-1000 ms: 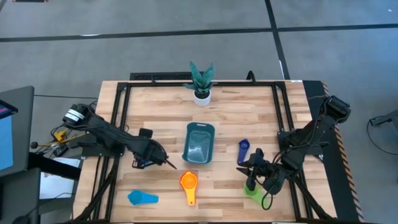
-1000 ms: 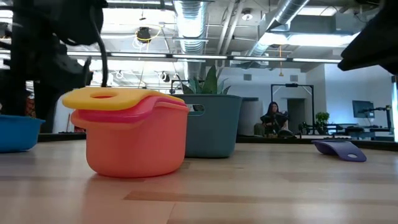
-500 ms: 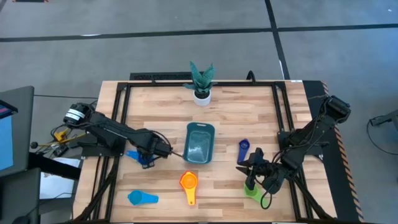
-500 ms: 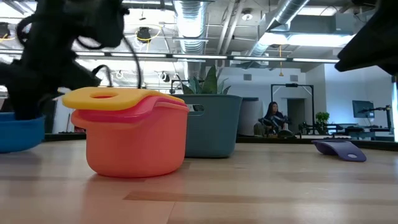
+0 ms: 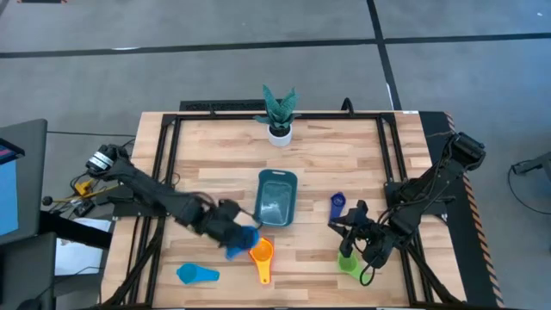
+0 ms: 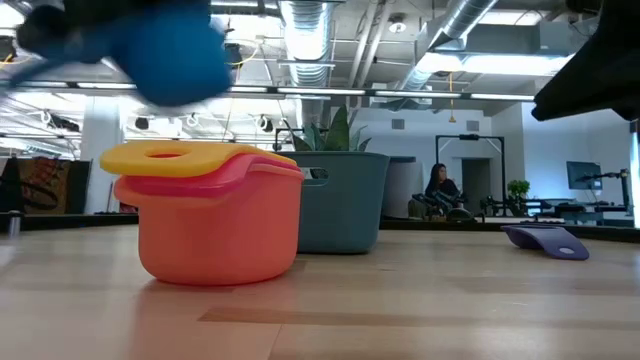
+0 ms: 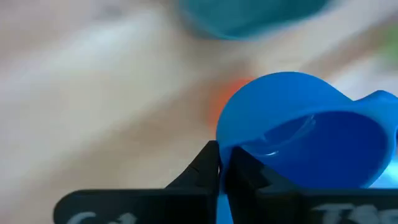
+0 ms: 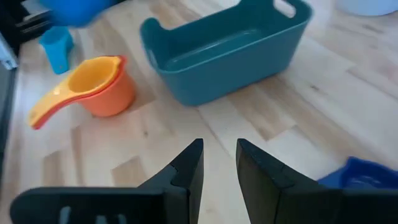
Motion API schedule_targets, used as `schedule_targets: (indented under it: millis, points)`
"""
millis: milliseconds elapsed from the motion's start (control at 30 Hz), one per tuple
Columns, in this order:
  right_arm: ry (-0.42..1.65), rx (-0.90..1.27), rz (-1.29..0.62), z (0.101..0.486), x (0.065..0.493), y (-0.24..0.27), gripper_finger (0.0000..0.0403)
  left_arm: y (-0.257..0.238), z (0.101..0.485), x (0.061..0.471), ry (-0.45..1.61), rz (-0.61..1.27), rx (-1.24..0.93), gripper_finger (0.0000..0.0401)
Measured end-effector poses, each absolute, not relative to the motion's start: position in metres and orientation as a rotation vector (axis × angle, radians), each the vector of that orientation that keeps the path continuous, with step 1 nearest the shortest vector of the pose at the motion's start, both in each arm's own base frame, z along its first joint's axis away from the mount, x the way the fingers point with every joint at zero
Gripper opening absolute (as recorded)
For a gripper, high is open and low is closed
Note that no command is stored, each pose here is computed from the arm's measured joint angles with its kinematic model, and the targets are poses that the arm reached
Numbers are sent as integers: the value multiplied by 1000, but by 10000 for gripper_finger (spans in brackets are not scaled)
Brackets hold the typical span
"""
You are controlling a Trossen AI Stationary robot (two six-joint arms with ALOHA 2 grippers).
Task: Nest measuring cups in basket
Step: Remove the yellow measuring cup from the stacked measuring cup
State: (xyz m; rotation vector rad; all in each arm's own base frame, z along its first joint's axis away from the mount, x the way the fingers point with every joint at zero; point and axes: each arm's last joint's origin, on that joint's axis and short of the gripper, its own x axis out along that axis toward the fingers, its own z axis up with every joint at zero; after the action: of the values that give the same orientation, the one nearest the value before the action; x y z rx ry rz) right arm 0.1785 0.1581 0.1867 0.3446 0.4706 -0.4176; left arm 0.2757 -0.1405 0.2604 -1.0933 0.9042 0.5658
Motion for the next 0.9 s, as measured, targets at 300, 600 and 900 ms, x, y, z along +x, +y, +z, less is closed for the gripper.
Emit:
schedule_targets:
  millis: [300, 600, 900]
  points:
    - [446, 330, -482, 186, 183, 150, 119, -188, 245, 286, 838, 596, -1427, 4]
    - [457, 350, -495, 186, 186, 146, 119, -183, 237, 298, 814, 647, -1522, 4]
    - [463, 348, -477, 186, 184, 149, 119, -178, 236, 300, 822, 649, -1506, 4]
